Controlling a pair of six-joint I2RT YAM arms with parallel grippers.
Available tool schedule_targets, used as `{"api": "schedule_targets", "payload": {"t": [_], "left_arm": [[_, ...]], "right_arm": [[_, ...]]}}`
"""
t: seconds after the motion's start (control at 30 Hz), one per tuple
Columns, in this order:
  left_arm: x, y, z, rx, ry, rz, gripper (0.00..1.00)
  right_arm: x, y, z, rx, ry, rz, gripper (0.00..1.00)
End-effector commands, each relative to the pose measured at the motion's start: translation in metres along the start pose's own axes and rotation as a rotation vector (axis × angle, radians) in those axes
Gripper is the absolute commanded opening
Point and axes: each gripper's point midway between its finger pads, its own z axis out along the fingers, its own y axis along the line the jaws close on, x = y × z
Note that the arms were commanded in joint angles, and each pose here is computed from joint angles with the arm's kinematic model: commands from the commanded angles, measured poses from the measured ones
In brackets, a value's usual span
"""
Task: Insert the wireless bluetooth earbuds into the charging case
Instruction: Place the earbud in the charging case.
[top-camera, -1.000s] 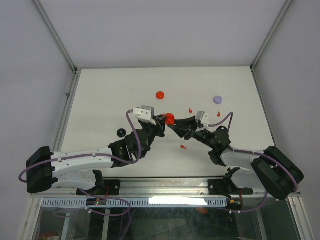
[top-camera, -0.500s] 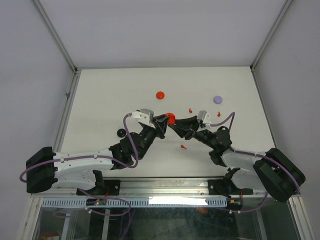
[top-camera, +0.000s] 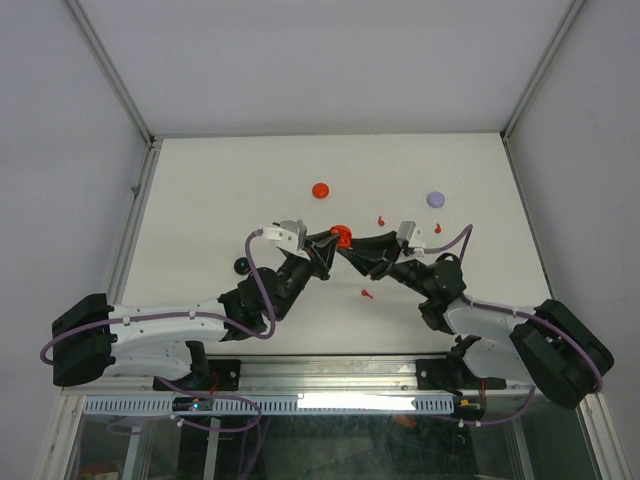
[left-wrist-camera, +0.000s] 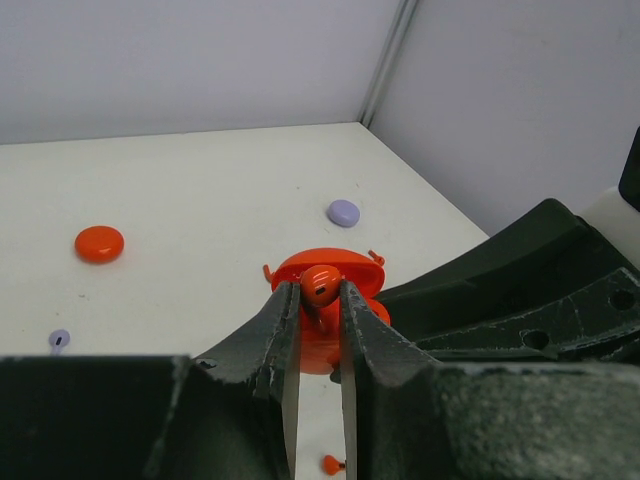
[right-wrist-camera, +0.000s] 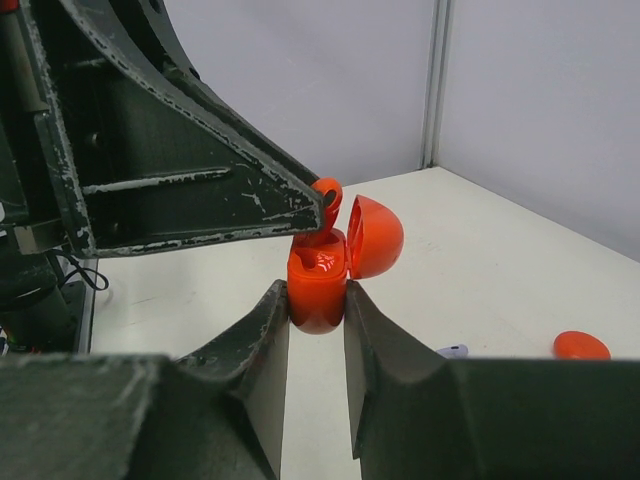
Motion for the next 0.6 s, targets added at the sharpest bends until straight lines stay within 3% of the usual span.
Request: {"api": "schedule_targets", "payload": {"t": [0.0,0.57], "left_arm": [[-0.005,-0.011,-0.005,0.067,-0.020,-0.016,0.18],[0.009,-0.015,-0.016,0.120,0.042,-0.043,0.21]], "right_arm": [[-0.034,0.001,0.009,-0.008,-0.102,-0.041,0.00],[-0.037,-0.002,0.006,0.013,-0.115,-0.065,0.00]]}}
